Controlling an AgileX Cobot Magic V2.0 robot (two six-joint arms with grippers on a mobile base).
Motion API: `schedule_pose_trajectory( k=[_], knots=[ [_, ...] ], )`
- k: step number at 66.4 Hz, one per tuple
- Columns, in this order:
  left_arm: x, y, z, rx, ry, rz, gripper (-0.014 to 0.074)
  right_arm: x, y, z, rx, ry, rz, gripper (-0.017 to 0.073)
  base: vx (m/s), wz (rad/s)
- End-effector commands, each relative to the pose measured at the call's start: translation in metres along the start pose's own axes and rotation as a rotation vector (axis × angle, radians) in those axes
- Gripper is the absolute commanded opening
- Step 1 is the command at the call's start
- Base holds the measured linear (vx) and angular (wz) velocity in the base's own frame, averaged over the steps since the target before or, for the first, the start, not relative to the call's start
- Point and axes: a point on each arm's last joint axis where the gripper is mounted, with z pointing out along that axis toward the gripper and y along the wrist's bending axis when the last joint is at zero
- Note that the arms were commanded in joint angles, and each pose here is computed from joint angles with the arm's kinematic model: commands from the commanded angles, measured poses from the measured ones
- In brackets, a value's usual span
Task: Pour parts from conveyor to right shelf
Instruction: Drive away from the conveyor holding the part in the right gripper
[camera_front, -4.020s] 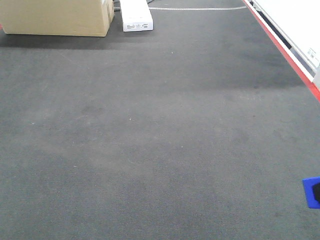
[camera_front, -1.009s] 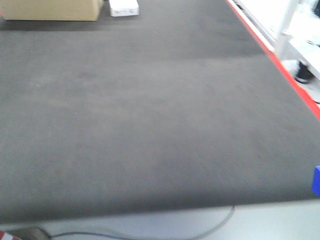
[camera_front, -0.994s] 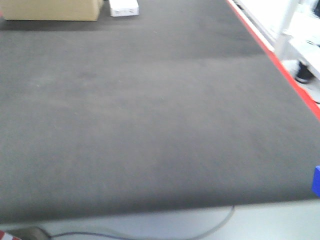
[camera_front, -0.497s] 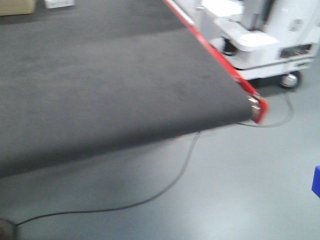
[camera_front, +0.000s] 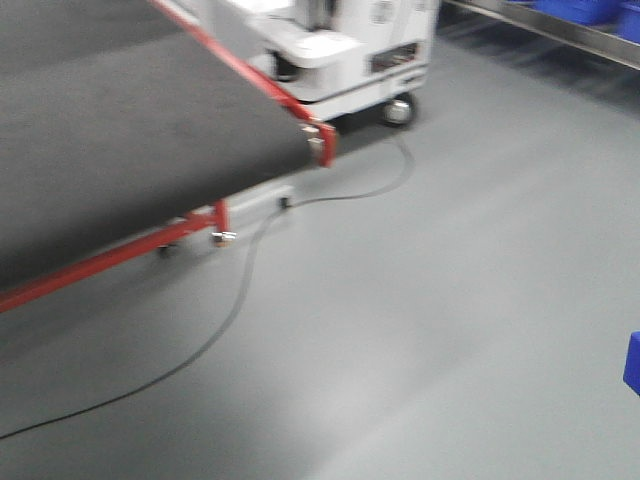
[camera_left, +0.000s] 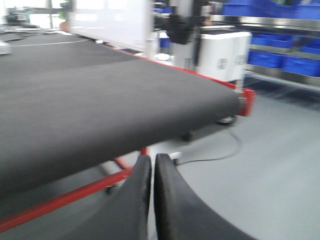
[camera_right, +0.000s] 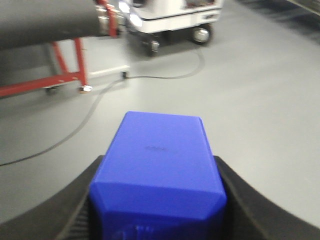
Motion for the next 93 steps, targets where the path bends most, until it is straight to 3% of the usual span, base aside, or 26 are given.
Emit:
schedule_pose_trajectory(
  k=[1, 60, 93],
  knots=[
    [-0.0128, -0.0002, 0.0001, 0.0, -0.081, -0.017, -0.0006, -0.0143, -0.0026, -0.0031, 0.023, -0.093, -0.003, -0.0004, -0.36, -0.67],
    [-0.0128, -0.0002, 0.0001, 0.0, -0.081, -0.017, -0.0006, -0.014, -0.0025, -0.0031, 0.022, -0.09, -0.003, -0.0004, -0.26, -0.84],
    [-0.0128, -0.0002, 0.0001, 0.0, -0.081, -0.017, -0.0006, -0.014, -0.0025, -0.0031, 0.022, -0.09, -0.003, -0.0004, -0.07, -0.4]
  ],
)
